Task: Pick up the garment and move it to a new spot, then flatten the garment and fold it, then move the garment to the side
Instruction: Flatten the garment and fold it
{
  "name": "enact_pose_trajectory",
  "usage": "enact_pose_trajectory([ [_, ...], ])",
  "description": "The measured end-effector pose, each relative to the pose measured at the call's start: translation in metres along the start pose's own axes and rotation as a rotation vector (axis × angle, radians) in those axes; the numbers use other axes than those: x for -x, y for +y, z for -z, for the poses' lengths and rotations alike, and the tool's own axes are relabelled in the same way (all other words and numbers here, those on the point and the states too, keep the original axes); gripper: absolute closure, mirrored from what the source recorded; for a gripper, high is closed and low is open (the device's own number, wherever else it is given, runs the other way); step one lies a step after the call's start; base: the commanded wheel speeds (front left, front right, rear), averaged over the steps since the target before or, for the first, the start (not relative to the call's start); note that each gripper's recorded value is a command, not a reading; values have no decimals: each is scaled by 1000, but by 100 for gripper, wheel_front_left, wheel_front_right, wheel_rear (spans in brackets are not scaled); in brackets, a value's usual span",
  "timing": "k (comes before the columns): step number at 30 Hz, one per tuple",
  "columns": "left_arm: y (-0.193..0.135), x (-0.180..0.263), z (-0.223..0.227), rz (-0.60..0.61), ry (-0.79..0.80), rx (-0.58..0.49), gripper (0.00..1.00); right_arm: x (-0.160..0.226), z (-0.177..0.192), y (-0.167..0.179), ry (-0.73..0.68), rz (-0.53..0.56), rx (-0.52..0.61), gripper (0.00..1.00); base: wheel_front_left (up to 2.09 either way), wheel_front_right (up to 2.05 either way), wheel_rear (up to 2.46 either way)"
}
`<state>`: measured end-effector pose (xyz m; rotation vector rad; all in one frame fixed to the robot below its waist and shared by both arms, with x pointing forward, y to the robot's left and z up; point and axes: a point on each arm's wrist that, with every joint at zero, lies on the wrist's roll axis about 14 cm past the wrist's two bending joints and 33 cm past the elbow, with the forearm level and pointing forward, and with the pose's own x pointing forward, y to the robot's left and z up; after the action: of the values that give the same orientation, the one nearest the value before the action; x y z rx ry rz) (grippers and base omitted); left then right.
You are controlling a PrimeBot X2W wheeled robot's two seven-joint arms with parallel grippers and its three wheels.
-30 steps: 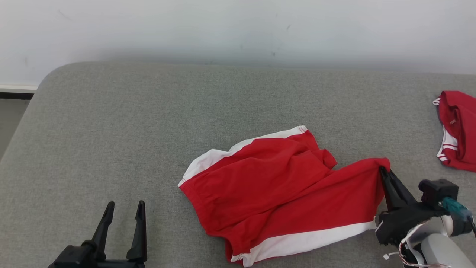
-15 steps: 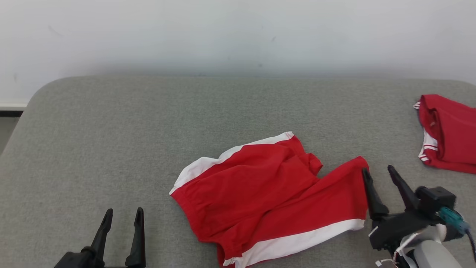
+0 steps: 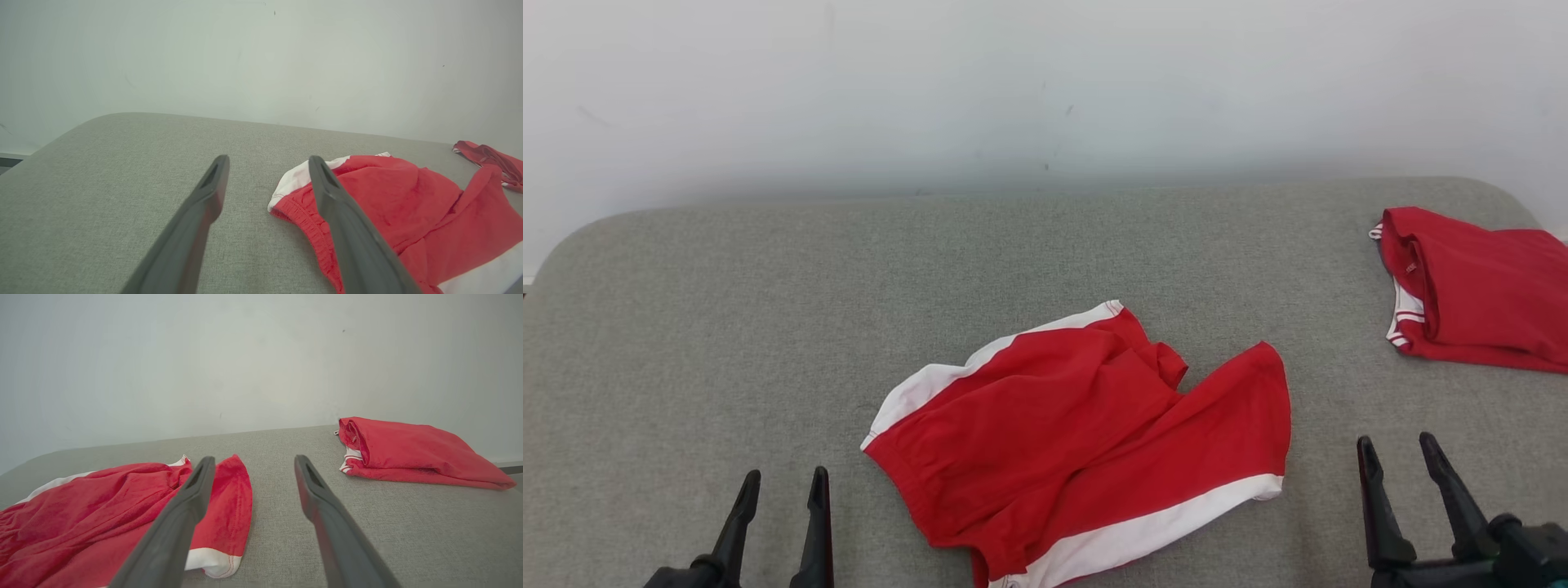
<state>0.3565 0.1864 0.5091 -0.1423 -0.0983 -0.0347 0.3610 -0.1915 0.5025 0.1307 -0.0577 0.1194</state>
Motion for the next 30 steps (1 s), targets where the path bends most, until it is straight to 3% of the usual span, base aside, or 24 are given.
enact_pose_trajectory([
  [13,-2,1,0,12,2,-24,0,5,16,8,50,-22,18,0,0,0,0],
  [23,-82,29,49,292,171,0,0,-5,57,-1,191,-30,40,0,0,0,0],
  [30,-112,41,87,387,303,49,0,-19,85,-1,278,-26,17,0,0,0,0],
])
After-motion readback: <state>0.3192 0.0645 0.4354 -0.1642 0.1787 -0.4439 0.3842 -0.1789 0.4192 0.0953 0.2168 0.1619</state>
